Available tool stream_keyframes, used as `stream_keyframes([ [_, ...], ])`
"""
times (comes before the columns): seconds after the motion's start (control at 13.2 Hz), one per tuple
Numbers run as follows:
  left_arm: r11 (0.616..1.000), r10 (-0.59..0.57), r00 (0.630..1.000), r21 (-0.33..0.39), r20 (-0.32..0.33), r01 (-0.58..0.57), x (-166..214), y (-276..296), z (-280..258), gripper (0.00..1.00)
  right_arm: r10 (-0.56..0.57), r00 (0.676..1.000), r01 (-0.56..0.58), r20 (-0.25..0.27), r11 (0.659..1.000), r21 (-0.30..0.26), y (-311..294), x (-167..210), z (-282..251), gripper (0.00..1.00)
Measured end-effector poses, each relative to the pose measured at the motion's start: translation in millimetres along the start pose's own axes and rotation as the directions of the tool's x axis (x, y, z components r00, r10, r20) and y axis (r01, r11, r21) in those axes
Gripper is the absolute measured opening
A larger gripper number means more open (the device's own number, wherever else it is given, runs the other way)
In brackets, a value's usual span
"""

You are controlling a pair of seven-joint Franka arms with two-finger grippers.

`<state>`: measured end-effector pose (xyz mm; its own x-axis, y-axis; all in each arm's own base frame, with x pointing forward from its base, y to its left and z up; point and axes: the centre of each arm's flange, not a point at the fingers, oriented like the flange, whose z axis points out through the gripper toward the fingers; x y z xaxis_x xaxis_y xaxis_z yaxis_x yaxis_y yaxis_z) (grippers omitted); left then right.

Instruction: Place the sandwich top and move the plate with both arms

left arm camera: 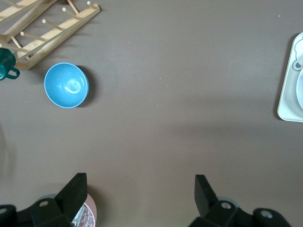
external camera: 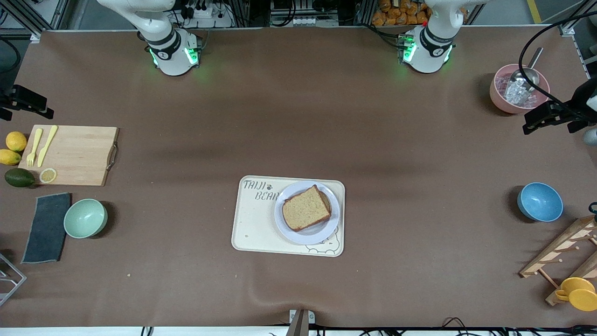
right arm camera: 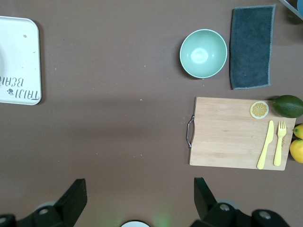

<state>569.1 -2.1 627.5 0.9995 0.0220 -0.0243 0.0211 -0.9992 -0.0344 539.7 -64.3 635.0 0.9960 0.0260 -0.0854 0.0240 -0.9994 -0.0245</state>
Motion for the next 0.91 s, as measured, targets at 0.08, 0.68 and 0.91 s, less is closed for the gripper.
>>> stream_keyframes([
  [0.08,1.000,0.000,1.000,-0.001,0.006,0.000,-1,0,2,1.00,0.000,1.000,0.000,0.000,1.000,0.000,0,0,0,1.00],
  [0.68,1.000,0.009,1.000,-0.027,0.017,-0.009,-6,13,5,1.00,0.000,1.000,0.000,0.000,1.000,0.000,0,0,0,1.00],
  [0.91,0.999,0.008,1.000,-0.035,0.020,-0.007,-9,13,6,1.00,0.000,1.000,0.000,0.000,1.000,0.000,0,0,0,1.00],
])
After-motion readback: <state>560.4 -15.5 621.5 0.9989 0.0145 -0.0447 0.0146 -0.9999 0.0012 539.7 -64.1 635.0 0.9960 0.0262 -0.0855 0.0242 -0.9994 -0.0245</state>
